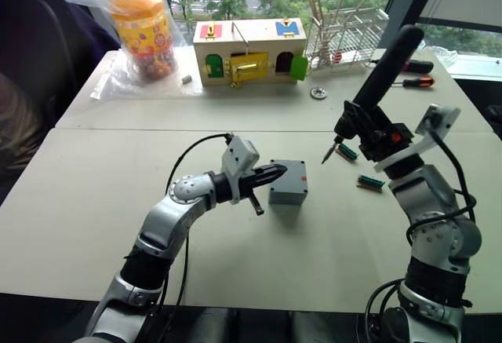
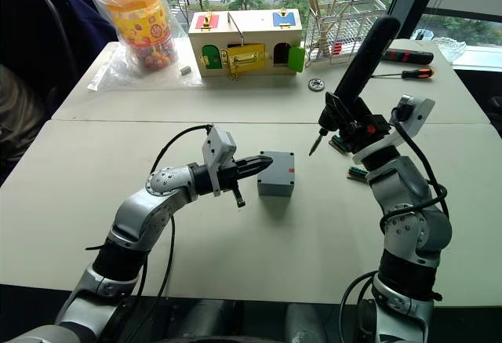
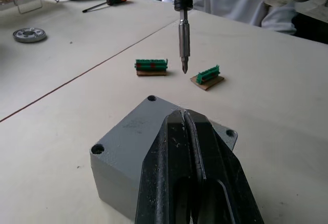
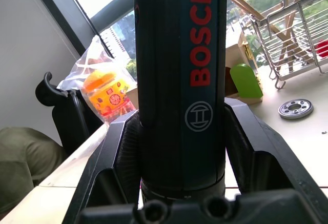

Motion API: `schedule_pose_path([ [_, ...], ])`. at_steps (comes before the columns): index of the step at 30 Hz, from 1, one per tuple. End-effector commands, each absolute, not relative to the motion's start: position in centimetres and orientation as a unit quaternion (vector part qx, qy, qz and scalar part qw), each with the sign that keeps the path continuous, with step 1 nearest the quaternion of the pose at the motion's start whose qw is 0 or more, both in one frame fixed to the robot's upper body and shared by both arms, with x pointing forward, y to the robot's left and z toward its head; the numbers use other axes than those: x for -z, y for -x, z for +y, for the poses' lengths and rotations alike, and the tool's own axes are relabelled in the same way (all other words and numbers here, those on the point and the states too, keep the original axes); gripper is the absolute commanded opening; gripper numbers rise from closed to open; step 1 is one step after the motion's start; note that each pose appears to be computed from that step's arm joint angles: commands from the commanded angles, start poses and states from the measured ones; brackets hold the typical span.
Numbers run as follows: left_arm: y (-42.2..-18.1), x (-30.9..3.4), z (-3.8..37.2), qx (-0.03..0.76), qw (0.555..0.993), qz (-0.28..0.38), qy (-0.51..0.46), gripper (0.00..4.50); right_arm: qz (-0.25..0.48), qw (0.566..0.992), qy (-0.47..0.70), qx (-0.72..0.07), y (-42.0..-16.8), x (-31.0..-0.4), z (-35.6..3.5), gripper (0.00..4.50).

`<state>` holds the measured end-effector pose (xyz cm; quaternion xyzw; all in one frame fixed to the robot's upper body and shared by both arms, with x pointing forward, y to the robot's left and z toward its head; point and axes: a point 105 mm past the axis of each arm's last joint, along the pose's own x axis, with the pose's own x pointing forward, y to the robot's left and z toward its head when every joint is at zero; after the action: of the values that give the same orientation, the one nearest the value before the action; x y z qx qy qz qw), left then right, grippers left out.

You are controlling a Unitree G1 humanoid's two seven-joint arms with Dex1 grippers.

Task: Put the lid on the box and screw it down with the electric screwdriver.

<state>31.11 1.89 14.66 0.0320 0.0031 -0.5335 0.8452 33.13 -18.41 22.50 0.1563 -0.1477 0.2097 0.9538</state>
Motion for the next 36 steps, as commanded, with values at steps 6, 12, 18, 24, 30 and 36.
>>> schedule_pose_path([
  [6,-31.1,-15.4,1.0,0.544,0.838,-0.018,-0.041,0.0,-0.199,0.937,-0.134,-0.252,-32.6,-24.5,-15.8,1.87],
  [12,-30.8,-13.7,0.7,0.55,0.832,0.012,-0.071,0.0,-0.2,0.937,-0.125,-0.257,-32.9,-24.3,-15.0,1.87],
  [18,-30.2,-13.3,0.2,0.562,0.824,0.018,-0.069,0.0,-0.203,0.939,-0.123,-0.251,-33.3,-24.2,-15.0,1.87],
  [24,-30.1,-13.2,0.2,0.563,0.823,0.018,-0.072,0.0,-0.21,0.942,-0.112,-0.236,-34.1,-24.0,-15.2,1.87],
  [30,-30.3,-13.2,0.3,0.56,0.825,0.018,-0.076,0.0,-0.206,0.942,-0.111,-0.242,-34.5,-23.5,-14.8,1.87],
  [36,-30.5,-12.8,0.6,0.551,0.831,0.027,-0.075,0.0,-0.179,0.942,-0.049,-0.278,-34.2,-21.9,-13.3,1.87],
])
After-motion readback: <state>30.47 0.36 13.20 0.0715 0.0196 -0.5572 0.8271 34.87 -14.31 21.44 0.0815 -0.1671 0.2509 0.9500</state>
